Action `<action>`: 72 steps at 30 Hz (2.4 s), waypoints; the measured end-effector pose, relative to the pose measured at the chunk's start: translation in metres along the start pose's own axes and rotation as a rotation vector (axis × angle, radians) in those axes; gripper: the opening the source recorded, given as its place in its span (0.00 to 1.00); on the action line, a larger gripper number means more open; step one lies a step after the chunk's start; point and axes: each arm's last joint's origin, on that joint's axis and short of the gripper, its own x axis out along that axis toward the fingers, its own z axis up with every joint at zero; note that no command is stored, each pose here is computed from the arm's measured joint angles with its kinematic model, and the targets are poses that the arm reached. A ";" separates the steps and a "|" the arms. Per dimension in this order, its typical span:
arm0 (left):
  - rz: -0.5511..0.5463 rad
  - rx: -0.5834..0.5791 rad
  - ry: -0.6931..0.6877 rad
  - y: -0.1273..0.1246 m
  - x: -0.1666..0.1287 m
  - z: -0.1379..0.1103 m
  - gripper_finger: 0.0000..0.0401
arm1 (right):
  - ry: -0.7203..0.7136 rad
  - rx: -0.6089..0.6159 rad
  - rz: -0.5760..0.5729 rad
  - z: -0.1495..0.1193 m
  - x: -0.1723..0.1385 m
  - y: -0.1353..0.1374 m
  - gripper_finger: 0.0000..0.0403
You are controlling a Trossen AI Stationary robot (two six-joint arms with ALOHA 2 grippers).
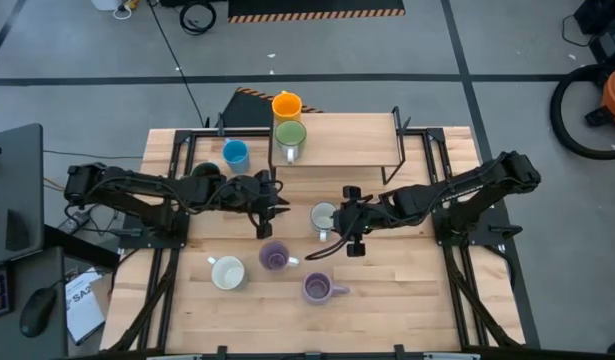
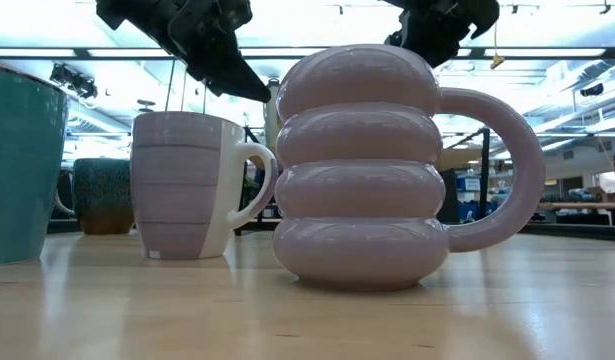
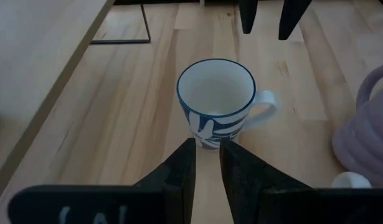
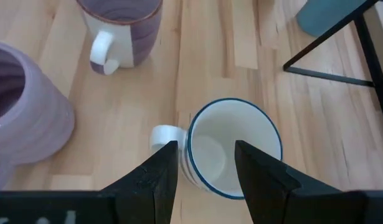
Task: Place coffee mugs
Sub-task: Put the top purple mug on the shelf
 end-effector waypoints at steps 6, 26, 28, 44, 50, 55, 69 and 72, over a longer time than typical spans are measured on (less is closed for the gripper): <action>0.000 -0.014 -0.003 0.000 0.000 0.000 0.20 | 0.041 -0.011 -0.020 -0.001 -0.002 -0.001 0.41; -0.037 -0.064 0.050 -0.005 0.016 -0.008 0.20 | 0.117 -0.032 -0.055 -0.024 0.011 0.000 0.43; -0.036 -0.071 0.049 -0.005 0.016 -0.008 0.20 | 0.104 -0.036 -0.062 -0.022 0.011 0.000 0.46; -0.203 -0.121 0.276 -0.010 0.003 -0.001 0.20 | 0.067 -0.029 0.029 -0.011 0.014 0.002 0.50; -0.253 -0.053 0.376 -0.022 -0.009 0.004 0.20 | 0.071 -0.030 0.029 -0.011 0.014 0.002 0.50; -0.297 0.055 0.372 -0.033 -0.012 0.003 0.29 | 0.105 -0.039 0.023 -0.015 0.013 0.001 0.50; -0.311 0.638 0.438 -0.081 -0.040 0.014 0.39 | 0.121 0.022 -0.052 -0.017 0.007 -0.011 0.50; -0.344 0.680 0.443 -0.088 -0.039 0.017 0.39 | 0.112 0.032 -0.055 -0.016 0.008 -0.014 0.50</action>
